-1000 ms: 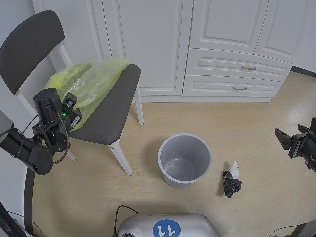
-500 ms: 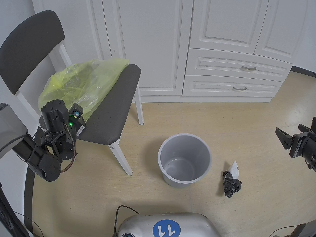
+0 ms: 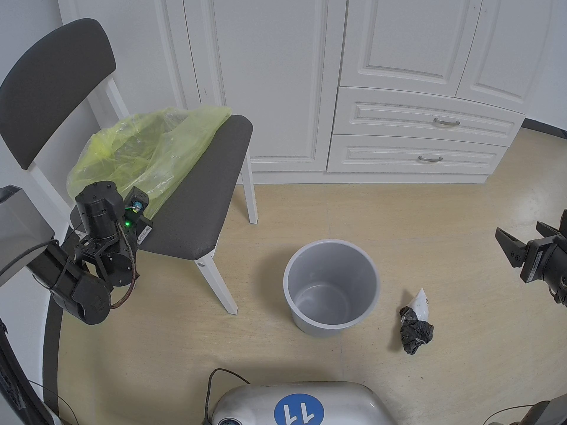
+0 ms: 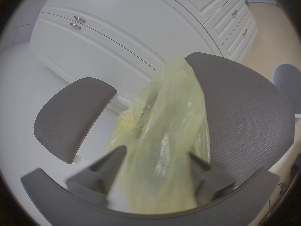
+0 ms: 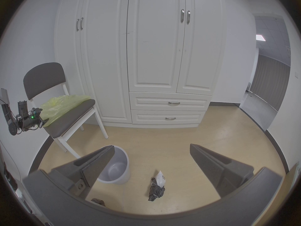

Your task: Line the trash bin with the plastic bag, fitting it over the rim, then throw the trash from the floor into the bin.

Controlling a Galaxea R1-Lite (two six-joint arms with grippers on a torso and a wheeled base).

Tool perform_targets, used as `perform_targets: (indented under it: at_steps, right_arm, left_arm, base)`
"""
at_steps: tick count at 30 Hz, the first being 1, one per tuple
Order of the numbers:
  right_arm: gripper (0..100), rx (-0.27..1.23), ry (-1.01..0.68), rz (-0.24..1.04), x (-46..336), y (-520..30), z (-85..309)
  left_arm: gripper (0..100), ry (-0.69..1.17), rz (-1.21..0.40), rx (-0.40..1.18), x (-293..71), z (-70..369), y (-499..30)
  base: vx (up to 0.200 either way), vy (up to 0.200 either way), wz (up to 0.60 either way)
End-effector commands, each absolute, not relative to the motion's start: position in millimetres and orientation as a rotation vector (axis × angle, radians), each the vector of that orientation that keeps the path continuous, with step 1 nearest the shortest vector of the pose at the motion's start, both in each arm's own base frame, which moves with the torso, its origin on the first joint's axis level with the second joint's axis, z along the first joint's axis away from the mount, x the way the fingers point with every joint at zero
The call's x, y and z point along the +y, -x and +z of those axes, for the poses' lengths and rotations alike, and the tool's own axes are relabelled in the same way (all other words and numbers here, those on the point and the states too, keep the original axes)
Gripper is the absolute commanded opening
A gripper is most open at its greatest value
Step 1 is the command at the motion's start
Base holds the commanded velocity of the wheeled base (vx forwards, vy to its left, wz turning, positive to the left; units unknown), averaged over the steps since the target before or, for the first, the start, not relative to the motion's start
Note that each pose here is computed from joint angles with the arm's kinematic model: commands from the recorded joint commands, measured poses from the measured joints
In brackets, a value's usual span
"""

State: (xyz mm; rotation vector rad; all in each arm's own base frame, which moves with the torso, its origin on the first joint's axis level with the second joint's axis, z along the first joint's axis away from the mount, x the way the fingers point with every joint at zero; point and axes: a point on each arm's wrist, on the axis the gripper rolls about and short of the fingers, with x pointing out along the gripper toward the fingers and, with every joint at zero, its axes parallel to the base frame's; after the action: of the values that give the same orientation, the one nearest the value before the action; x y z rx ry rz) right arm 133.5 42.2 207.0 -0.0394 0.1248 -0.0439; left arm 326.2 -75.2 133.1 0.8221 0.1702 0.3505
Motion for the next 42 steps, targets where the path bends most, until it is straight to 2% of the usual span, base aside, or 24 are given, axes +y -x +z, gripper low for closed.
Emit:
perform_targets:
  at_steps: [1, 14, 19, 24, 30, 32, 42]
  right_arm:
    - [100, 0.123, 0.039, -0.044, 42.2, -133.4, 207.3]
    - [100, 0.133, 0.041, -0.042, 42.1, -132.9, 204.8]
    - [100, 0.168, 0.055, -0.044, 41.9, -132.5, 194.8]
    - [100, 0.194, 0.058, -0.059, 38.1, -127.3, 184.8]
    - [100, 0.210, 0.038, -0.066, 36.7, -125.8, 179.4]
    - [100, 0.216, 0.030, -0.066, 36.6, -125.5, 178.2]
    - [100, 0.232, 0.027, -0.050, 37.3, -125.3, 173.6]
  left_arm:
    - [0, -0.816, 0.358, 0.161, -74.7, 134.9, -326.6]
    - [0, -0.780, 0.363, 0.119, -71.5, 147.5, -310.5]
    - [0, -0.649, 0.347, 0.118, -67.3, 144.4, -289.7]
    - [0, -0.501, 0.192, 0.084, -67.6, 139.2, -273.7]
    - [0, -0.406, 0.098, 0.064, -66.9, 136.6, -268.4]
    - [0, -0.324, 0.016, 0.015, -65.7, 140.5, -260.1]
    - [0, -0.296, -0.116, -0.034, -79.4, 144.3, -239.9]
  base:
    - [0.000, 0.000, 0.00]
    - [0.000, 0.000, 0.00]
    - [0.000, 0.000, 0.00]
    - [0.000, 0.000, 0.00]
    - [0.000, 0.000, 0.00]
    - [0.000, 0.000, 0.00]
    - [0.000, 0.000, 0.00]
